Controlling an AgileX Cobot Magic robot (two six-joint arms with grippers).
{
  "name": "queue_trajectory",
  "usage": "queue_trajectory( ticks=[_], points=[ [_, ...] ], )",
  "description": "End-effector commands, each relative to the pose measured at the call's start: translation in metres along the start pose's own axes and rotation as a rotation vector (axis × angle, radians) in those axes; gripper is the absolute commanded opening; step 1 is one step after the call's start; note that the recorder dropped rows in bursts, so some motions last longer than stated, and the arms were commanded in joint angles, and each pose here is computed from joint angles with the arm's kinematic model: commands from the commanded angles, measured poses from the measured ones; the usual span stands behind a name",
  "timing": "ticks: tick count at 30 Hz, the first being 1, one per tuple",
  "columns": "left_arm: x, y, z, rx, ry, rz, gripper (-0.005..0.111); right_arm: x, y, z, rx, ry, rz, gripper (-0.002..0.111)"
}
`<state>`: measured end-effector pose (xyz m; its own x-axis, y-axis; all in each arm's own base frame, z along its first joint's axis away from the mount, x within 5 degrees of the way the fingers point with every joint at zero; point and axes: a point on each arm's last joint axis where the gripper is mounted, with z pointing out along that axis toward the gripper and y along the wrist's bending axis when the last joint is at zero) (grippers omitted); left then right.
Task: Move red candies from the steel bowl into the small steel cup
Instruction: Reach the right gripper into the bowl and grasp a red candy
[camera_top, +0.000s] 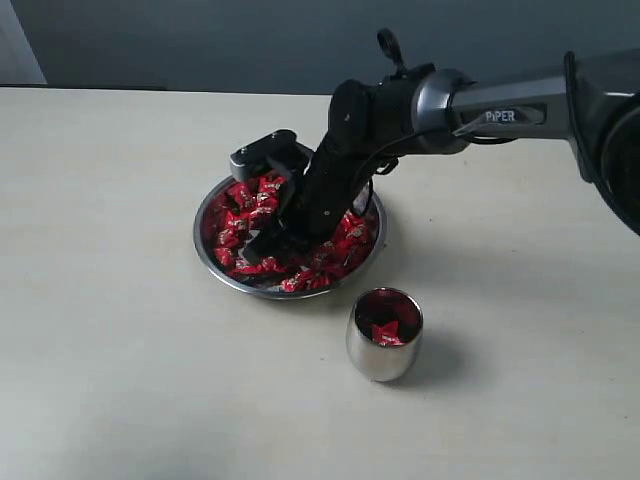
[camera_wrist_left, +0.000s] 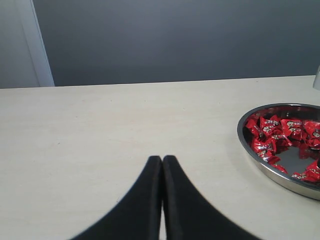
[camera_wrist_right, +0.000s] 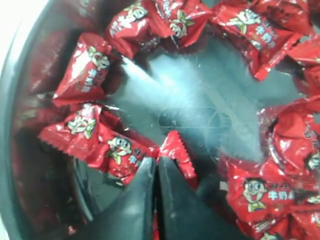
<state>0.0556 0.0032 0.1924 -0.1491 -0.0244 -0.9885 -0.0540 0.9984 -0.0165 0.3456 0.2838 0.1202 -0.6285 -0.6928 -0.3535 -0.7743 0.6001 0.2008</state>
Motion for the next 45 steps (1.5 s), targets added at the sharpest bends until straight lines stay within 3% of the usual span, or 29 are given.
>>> queue_trajectory(
  ticks=[1, 15, 21, 26, 29, 39, 41, 45],
  points=[
    [0.000, 0.000, 0.000, 0.007, -0.006, -0.003, 0.000, 0.003, -0.001, -0.003, 0.009, 0.027, -0.028, 0.001],
    [0.000, 0.000, 0.000, 0.007, -0.006, -0.003, 0.000, -0.020, 0.013, -0.071, 0.067, -0.160, -0.076, -0.001],
    [0.000, 0.000, 0.000, 0.007, -0.006, -0.003, 0.000, -0.016, 0.013, -0.066, 0.047, -0.118, -0.054, 0.001],
    [0.000, 0.000, 0.000, 0.007, -0.006, -0.003, 0.000, -0.007, 0.007, -0.038, 0.023, -0.036, -0.035, 0.033],
    [0.000, 0.000, 0.000, 0.007, -0.006, -0.003, 0.000, -0.006, 0.004, -0.026, 0.029, -0.030, -0.027, 0.045],
    [0.000, 0.000, 0.000, 0.007, -0.006, -0.003, 0.000, -0.002, -0.005, -0.003, 0.050, -0.034, -0.007, 0.043],
    [0.000, 0.000, 0.000, 0.007, -0.006, -0.003, 0.000, -0.003, -0.005, -0.003, 0.055, -0.042, -0.007, 0.037],
    [0.000, 0.000, 0.000, 0.007, -0.006, -0.003, 0.000, -0.003, -0.005, -0.003, 0.056, -0.041, -0.009, 0.014]
  ],
)
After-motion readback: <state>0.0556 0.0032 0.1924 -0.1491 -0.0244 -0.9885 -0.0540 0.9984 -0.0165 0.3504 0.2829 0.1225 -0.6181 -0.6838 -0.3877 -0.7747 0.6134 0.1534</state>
